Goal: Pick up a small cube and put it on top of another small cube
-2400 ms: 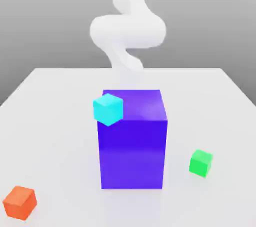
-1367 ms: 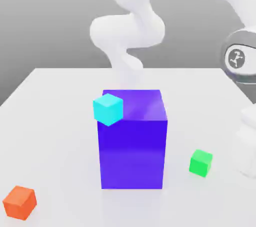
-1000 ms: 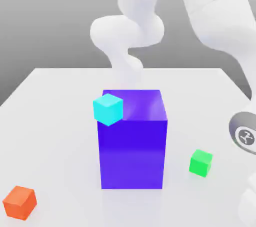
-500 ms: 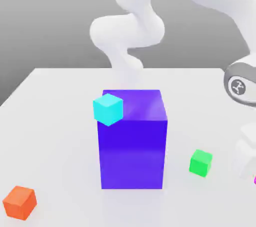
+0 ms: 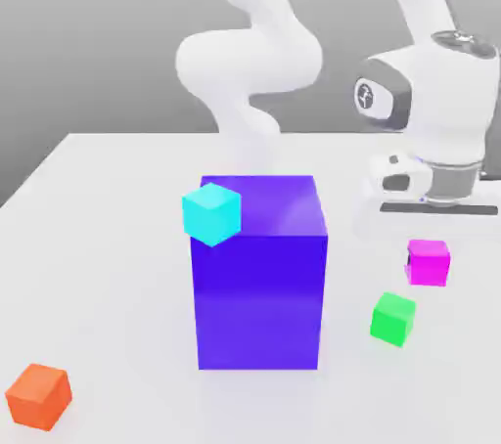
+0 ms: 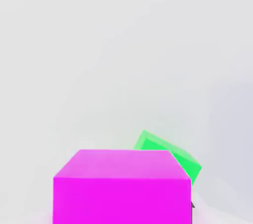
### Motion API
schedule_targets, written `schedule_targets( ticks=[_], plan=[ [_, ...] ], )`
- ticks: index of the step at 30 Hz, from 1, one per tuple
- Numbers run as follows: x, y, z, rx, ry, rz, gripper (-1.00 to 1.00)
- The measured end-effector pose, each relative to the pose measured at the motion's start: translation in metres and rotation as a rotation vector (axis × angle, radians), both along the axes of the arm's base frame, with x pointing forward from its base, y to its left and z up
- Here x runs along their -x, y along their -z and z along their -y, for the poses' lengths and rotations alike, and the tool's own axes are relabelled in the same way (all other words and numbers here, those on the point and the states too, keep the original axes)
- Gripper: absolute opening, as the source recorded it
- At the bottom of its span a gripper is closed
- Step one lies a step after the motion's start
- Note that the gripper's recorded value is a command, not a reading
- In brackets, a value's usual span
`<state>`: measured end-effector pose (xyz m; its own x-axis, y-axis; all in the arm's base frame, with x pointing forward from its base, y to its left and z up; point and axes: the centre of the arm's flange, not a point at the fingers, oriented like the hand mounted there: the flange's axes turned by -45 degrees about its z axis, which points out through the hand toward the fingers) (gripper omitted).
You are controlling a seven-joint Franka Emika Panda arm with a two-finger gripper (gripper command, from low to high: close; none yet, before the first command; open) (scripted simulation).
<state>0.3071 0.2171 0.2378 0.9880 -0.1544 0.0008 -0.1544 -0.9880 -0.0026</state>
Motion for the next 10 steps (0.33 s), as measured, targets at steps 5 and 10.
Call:
schedule_targets(
  ticks=[5,10],
  plan=[
    [0.0,0.039,0.004,0.005,0.017,0.004,-1.0],
    [0.002,0.056,0.004,0.003,0.012,0.002,1.0]
  ],
)
